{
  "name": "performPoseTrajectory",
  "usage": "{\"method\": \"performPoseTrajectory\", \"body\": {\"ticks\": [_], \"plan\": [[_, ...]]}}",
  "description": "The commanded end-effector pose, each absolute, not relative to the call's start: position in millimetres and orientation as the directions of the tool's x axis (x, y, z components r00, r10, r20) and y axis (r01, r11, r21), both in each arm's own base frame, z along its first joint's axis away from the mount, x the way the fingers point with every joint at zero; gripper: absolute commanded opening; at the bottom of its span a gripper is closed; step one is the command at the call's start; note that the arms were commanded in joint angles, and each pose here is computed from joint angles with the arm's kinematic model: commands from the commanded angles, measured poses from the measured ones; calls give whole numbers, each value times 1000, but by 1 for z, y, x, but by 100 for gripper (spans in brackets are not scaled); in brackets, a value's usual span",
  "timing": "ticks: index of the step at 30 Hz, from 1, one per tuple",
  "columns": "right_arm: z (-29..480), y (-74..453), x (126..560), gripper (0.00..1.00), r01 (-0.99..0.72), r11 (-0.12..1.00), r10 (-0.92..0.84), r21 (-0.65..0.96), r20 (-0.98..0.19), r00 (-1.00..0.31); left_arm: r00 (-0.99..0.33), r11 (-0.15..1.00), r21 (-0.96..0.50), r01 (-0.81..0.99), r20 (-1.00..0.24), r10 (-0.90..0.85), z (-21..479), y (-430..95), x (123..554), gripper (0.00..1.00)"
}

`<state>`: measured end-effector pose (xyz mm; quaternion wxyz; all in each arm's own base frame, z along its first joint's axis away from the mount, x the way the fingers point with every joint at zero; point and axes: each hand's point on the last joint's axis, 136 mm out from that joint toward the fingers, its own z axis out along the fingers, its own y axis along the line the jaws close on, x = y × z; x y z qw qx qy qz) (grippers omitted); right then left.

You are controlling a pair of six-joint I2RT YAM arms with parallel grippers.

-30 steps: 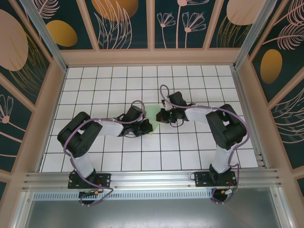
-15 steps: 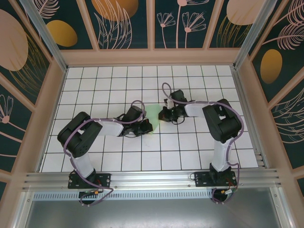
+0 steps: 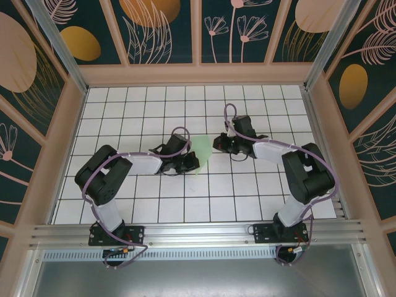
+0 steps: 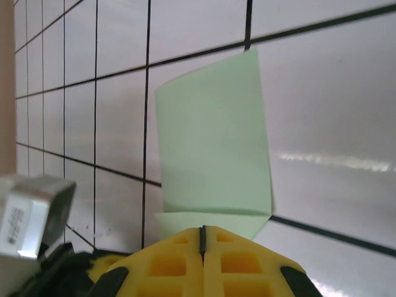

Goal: Fold a paper plane with a square sheet of paper (pick it up from the middle)
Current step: Third fold the triangle at the center of the table.

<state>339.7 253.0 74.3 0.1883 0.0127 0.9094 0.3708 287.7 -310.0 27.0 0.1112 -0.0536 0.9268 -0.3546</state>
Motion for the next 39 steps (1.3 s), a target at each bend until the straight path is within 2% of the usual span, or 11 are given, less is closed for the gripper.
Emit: {"method": "performPoseTrajectory", "body": {"ticks": [1,9,15,39], "plan": [[69,256,322,0,-92,714,177,694,-306,-936,-945,744,-667,34,-263,-193,57,-315,309,6],[57,293,285,0,-110,683,118,722,-258,-959,-944,839,-543,-9,-272,-186,25,-299,318,3],[48,311,272,0,-110,668,90,736,-226,-970,-947,865,-501,-25,-266,-182,8,-290,316,0],[10,331,232,0,-118,711,-37,693,-130,-991,-951,866,-497,-54,-240,-197,-5,-286,310,0]]}}
